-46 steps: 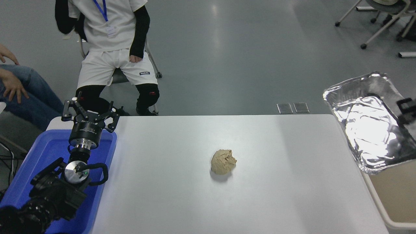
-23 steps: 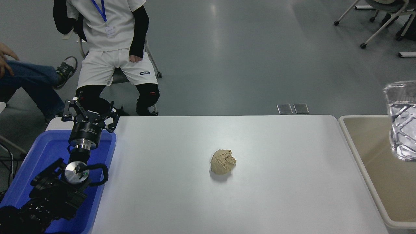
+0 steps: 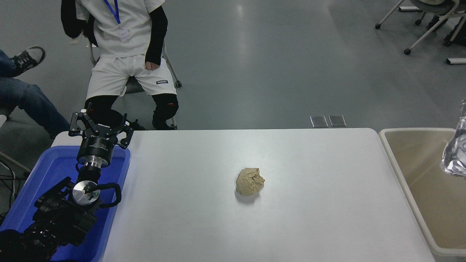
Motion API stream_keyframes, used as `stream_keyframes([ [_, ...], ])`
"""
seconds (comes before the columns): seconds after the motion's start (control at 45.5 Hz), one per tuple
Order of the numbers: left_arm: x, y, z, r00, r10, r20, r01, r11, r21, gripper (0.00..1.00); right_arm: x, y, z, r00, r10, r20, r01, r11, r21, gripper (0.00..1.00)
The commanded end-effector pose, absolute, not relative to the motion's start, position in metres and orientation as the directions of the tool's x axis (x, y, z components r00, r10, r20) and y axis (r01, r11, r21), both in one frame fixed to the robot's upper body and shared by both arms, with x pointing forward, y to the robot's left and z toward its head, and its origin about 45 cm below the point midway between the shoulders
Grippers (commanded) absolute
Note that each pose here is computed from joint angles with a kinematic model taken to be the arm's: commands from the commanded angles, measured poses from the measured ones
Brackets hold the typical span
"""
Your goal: Pick up foil plate and place in dustbin
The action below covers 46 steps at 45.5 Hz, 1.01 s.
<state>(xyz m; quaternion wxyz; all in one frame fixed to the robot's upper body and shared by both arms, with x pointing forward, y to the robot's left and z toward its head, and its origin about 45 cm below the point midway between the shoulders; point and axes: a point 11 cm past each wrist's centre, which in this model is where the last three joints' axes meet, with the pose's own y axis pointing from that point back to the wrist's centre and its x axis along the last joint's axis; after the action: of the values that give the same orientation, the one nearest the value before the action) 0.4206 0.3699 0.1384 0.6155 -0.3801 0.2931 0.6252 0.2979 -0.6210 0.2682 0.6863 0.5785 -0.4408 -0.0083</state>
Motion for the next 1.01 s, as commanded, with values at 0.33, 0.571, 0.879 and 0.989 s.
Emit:
stream_keyframes([
  [0.33,0.4206,0.3699,0.1384,0.047,0.547,-0.836,-0.9923,-0.07,-0.101,0.99,0.294,-0.644,0.162,0.308,-0.51,0.803,-0.548,0.595,0.588,0.0],
  [0.571,0.4206,0.37,0.1384,0.047,0.547,-0.836,-0.9922,-0.072,-0.102,0.99,0.286,-0.631,0.132,0.201,-0.482,0.853,-0.563,0.655,0.504,0.0],
  [0.879,0.4206,0.3701,0.1385,0.046,0.546,-0.837,-0.9921,-0.073,-0.102,0.99,0.267,-0.616,0.1,0.134,-0.454,0.881,-0.556,0.702,0.446,0.0],
  [0.989,0.4206,0.37,0.1384,0.047,0.547,-0.836,-0.9922,-0.072,-0.102,0.99,0.268,-0.614,0.099,0.097,-0.448,0.889,-0.556,0.716,0.422,0.0],
])
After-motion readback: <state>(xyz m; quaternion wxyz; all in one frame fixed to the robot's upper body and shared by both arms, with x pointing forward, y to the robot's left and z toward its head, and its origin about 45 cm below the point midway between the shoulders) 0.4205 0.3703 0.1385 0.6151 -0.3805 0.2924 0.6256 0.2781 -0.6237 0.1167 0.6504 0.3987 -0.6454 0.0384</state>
